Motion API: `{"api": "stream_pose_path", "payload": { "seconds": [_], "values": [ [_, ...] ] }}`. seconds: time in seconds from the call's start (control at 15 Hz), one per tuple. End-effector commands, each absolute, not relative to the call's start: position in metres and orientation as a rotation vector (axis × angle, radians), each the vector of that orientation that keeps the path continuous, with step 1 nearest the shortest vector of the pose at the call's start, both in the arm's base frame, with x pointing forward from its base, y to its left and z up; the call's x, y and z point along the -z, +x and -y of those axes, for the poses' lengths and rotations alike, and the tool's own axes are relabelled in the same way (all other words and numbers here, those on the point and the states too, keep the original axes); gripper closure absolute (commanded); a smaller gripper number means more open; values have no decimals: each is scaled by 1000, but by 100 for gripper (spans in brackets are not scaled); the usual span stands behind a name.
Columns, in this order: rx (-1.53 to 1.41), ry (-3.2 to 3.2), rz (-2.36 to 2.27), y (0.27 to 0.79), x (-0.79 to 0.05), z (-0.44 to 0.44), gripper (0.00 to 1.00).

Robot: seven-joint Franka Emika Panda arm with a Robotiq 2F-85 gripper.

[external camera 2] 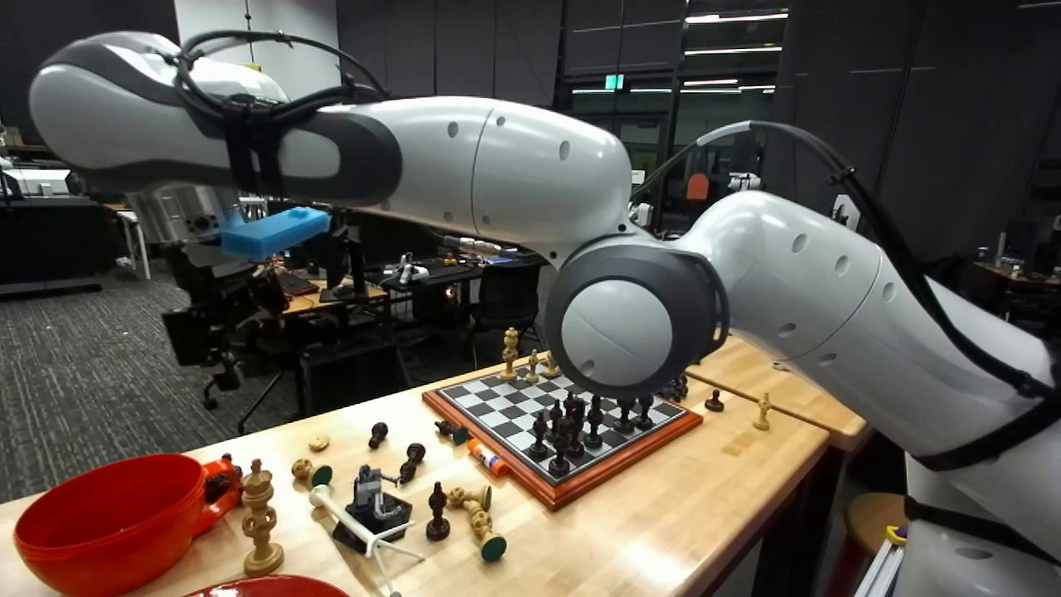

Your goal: Move a pawn on the table next to the glue stick to the left

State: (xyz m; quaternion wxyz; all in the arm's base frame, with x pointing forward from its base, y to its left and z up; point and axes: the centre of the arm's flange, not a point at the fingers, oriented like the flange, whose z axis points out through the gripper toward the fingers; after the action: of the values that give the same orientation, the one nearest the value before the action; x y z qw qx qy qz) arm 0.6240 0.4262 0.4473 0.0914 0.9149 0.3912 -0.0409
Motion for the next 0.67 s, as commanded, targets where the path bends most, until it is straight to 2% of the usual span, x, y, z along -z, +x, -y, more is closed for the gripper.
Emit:
{"api": "stream_pose_path", "payload": {
  "seconds": [0.0, 0.6],
  "values": [
    [207, 2752, -1044, 644, -460, -367, 0],
    [168, 2867, -1080, 722, -410, -272, 0]
  ]
}}
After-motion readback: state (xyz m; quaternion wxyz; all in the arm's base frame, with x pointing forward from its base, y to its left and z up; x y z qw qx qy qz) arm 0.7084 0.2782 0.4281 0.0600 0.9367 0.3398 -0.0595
